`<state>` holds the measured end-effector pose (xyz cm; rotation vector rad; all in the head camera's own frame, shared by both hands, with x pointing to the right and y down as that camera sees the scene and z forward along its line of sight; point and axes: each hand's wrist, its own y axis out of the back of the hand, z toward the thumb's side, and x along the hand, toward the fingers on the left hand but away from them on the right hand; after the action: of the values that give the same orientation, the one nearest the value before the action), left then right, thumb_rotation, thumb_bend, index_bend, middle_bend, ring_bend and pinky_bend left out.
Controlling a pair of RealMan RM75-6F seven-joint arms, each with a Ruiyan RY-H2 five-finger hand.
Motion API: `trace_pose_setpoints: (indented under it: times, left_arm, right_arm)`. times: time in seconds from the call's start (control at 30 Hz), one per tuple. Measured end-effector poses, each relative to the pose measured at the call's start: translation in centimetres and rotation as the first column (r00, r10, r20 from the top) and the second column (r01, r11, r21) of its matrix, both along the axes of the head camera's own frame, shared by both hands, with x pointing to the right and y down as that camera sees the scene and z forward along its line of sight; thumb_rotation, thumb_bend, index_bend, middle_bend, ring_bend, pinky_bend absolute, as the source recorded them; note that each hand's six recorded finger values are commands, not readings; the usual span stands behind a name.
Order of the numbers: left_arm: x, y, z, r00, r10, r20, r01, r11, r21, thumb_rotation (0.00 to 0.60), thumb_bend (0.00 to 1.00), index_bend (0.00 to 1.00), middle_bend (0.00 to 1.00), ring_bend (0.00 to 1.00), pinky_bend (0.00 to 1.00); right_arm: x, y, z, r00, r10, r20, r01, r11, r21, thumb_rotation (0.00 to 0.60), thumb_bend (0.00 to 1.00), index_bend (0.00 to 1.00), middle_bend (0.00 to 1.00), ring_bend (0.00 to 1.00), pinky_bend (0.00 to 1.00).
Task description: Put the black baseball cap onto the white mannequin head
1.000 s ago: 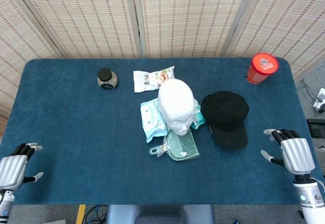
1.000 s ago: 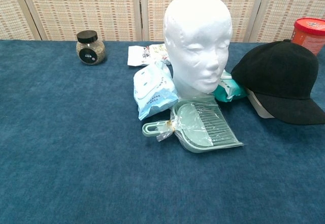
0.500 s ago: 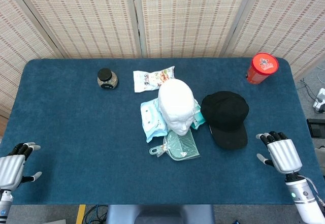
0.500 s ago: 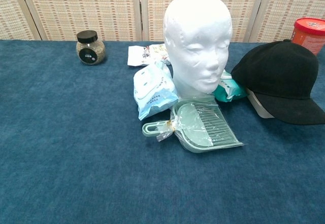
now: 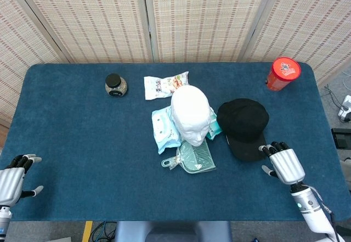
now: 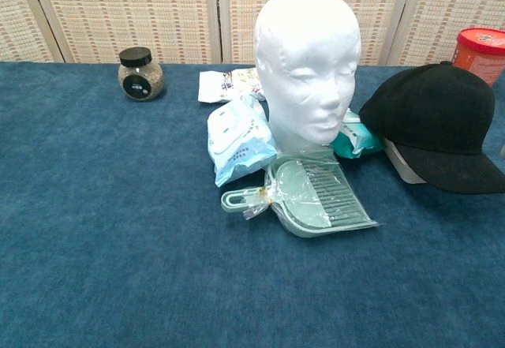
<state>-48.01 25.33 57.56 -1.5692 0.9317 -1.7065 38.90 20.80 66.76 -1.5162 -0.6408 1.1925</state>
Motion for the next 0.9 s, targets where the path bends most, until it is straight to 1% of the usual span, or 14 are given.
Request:
trace_pose_setpoints:
  times: [0.2,0.43,0.9]
  left_arm:
    - [-0.1,0.1,-0.2,1.000,-0.004,0.003,0.004,1.000,0.002,0.600,0.02,0.28,0.23,0.16,0.41]
    - [-0.2,0.0,-0.4,1.000,-0.008,0.006,0.007,1.000,0.006,0.600,0.02,0.28,0.23,0.16,0.41]
    - [-0.1,0.1,-0.5,1.000,-0.006,0.006,0.006,1.000,0.004,0.600,0.02,0.28,0.23,0.16,0.41]
  right_arm:
    - [-1.2,-0.2,0.3,0.998,-0.057,0.013,0.056,0.997,0.051,0.600,0.00,0.42,0.54,0.37,0.41]
    - [-2.2,-0.3,0.7,0.994,-0.107,0.023,0.104,0.991,0.085,0.600,0.00,0.42,0.55,0.38,0.41]
    - [-2.1,-0.6,1.2,0.992,-0.124,0.004,0.123,0.986,0.110,0.600,0.00,0.43,0.56,0.38,0.41]
